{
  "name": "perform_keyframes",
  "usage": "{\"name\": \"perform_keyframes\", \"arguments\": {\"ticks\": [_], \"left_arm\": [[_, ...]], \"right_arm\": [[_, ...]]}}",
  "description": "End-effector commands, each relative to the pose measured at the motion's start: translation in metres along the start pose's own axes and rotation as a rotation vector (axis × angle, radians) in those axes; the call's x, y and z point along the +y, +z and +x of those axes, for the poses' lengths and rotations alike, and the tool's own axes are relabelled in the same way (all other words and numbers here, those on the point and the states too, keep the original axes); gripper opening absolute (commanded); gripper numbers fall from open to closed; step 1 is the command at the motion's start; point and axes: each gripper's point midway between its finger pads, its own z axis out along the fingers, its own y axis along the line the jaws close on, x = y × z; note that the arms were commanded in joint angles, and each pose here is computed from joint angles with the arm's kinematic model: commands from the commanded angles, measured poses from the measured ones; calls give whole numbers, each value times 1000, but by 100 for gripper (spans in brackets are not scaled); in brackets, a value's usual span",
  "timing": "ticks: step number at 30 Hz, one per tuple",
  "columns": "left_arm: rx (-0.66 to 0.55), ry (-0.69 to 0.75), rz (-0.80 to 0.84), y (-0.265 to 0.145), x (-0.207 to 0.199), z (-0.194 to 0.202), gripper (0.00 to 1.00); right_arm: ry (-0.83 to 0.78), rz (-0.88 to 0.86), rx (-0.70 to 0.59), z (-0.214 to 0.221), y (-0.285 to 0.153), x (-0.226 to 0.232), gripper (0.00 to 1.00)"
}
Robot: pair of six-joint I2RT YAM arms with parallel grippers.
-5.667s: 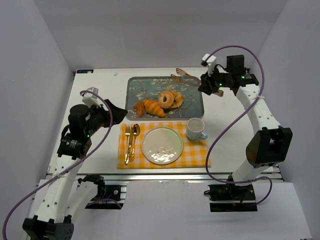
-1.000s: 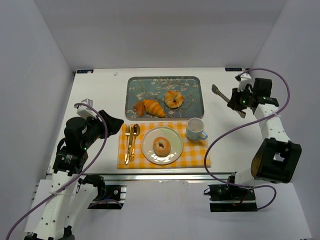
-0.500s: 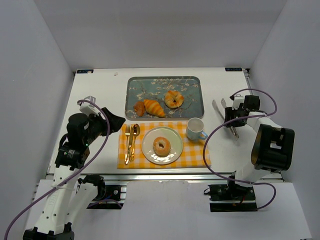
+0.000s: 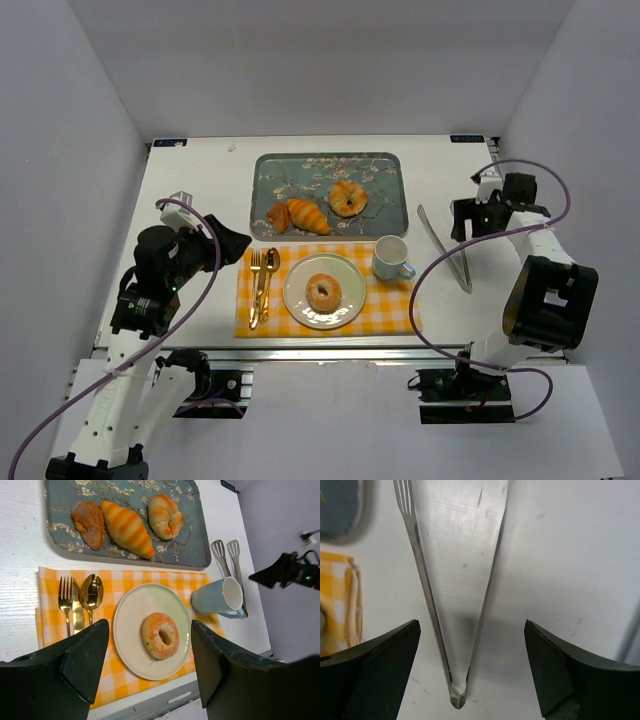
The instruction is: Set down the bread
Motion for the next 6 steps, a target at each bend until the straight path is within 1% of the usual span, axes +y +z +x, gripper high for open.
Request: {"name": "perform_keyframes", "arguments": {"ticks": [1,2,3,5,6], "left_arm": [[-25,20,36,-1,-9,-10,76],[-26,21,40,0,-10,-10,76],[-22,21,45,1,-10,-10,76],[-21,23,48,2,-12,-12,76],[-15,25,42,4,-11,-12,76]], "right_arm": [[-22,40,-116,-51,-35,-7,89],[-33,43,-170,-69,-45,-7,89],[-33,31,-200,-78,-49,-4,89],[-52,-21,-278,-100,-62,7,89],[-58,-75,-325,-112,-67,16,89]]}}
